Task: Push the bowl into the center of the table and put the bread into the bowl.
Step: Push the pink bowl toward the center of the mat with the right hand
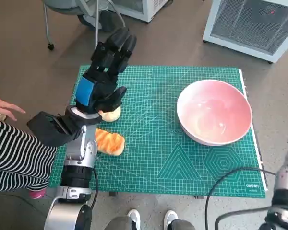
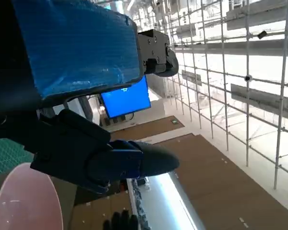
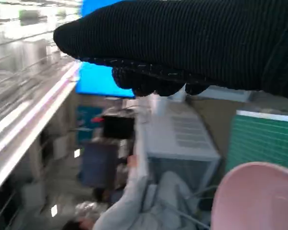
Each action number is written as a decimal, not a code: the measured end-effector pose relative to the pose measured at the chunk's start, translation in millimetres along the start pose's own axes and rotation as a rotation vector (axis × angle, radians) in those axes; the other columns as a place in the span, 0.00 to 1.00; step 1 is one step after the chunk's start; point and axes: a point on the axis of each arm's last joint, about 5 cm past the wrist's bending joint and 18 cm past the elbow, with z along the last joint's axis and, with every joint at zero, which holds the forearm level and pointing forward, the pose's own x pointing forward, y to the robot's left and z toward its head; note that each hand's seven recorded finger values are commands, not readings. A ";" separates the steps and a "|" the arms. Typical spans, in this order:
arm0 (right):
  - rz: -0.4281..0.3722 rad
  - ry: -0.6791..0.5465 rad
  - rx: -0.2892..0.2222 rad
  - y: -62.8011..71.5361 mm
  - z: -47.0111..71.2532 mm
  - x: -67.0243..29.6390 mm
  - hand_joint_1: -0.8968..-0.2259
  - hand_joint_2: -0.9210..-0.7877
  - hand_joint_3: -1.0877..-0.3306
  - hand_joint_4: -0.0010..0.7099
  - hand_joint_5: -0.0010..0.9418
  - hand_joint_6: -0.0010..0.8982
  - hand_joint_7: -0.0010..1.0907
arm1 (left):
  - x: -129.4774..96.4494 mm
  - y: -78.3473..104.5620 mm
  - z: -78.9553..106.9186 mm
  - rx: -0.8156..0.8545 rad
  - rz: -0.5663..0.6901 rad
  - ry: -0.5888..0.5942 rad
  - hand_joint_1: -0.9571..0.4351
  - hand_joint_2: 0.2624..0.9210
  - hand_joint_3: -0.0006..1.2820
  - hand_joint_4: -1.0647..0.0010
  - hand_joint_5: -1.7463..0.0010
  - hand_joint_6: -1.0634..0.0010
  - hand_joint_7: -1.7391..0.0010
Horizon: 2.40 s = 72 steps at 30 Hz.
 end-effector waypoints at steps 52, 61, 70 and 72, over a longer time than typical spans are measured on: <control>0.149 0.354 0.260 94.5 -47.8 -7.3 0.34 0.00 0.38 0.18 0.00 0.10 0.21 | -7.7 12.7 8.2 0.049 0.017 -0.004 0.16 1.00 0.30 0.87 1.00 0.98 0.77; 0.175 0.355 0.326 113.3 -45.4 -4.2 0.36 0.00 0.37 0.18 0.00 0.10 0.20 | -9.9 14.7 8.5 0.055 0.018 -0.001 0.17 1.00 0.30 0.87 1.00 0.98 0.78; 0.192 0.362 0.382 129.3 -43.7 -3.2 0.37 0.00 0.36 0.18 0.00 0.13 0.21 | -11.0 16.0 8.9 0.059 0.020 -0.008 0.18 1.00 0.31 0.87 1.00 0.97 0.79; 0.194 0.362 0.400 133.1 -42.7 -2.4 0.37 0.00 0.36 0.18 0.00 0.13 0.21 | -11.3 16.4 9.1 0.063 0.020 -0.011 0.18 1.00 0.31 0.87 1.00 0.97 0.79</control>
